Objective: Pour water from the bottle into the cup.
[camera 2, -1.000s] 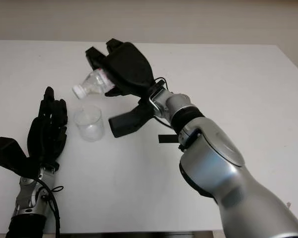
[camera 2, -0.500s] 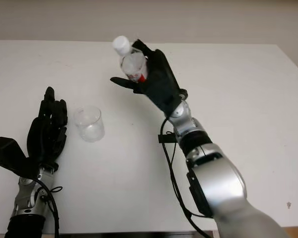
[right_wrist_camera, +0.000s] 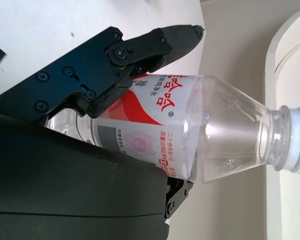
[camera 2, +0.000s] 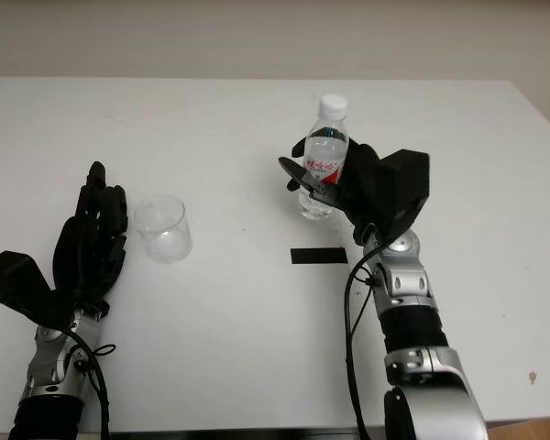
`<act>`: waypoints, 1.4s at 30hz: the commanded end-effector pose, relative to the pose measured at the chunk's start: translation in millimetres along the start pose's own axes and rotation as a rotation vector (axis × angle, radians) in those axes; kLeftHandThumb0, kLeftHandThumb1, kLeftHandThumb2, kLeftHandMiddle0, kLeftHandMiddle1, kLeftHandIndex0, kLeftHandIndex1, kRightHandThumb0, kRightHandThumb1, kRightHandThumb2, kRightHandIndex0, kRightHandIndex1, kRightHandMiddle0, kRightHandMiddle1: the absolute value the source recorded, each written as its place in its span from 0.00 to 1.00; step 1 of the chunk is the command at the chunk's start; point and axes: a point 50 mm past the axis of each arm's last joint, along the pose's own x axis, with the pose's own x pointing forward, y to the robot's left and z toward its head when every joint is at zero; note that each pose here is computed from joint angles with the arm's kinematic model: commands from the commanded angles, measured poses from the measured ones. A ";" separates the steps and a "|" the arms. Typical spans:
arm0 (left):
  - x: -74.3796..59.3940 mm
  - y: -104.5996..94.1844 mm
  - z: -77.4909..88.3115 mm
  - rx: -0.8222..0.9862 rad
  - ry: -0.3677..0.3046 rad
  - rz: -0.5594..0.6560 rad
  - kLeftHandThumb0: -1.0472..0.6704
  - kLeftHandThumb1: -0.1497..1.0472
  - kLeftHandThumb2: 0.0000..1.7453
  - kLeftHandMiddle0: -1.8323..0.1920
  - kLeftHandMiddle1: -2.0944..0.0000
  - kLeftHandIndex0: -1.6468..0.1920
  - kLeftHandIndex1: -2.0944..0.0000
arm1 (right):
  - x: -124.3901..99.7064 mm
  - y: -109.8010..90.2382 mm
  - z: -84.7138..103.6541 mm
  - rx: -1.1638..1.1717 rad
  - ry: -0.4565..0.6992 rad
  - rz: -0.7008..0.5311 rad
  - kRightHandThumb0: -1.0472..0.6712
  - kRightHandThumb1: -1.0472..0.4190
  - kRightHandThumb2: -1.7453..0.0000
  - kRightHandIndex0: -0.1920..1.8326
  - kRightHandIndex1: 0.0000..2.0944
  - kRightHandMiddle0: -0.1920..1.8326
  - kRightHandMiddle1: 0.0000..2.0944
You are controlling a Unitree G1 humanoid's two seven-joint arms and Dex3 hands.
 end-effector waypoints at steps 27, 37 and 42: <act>-3.8 6.5 -0.6 0.008 0.022 0.011 0.20 1.00 0.29 0.99 0.98 0.98 0.97 | -21.2 17.2 -20.6 -0.022 0.167 0.033 0.38 0.00 0.74 0.92 1.00 0.70 1.00; -2.4 9.2 0.9 0.014 0.018 0.006 0.20 1.00 0.28 0.99 0.97 0.98 0.97 | -33.4 17.0 -34.9 0.030 0.179 0.029 0.38 0.00 0.75 0.92 1.00 0.70 1.00; -2.1 10.0 1.5 0.004 0.021 0.003 0.20 1.00 0.28 0.99 0.97 0.98 0.98 | -38.9 15.8 -41.2 0.049 0.176 0.014 0.38 0.00 0.75 0.92 1.00 0.70 1.00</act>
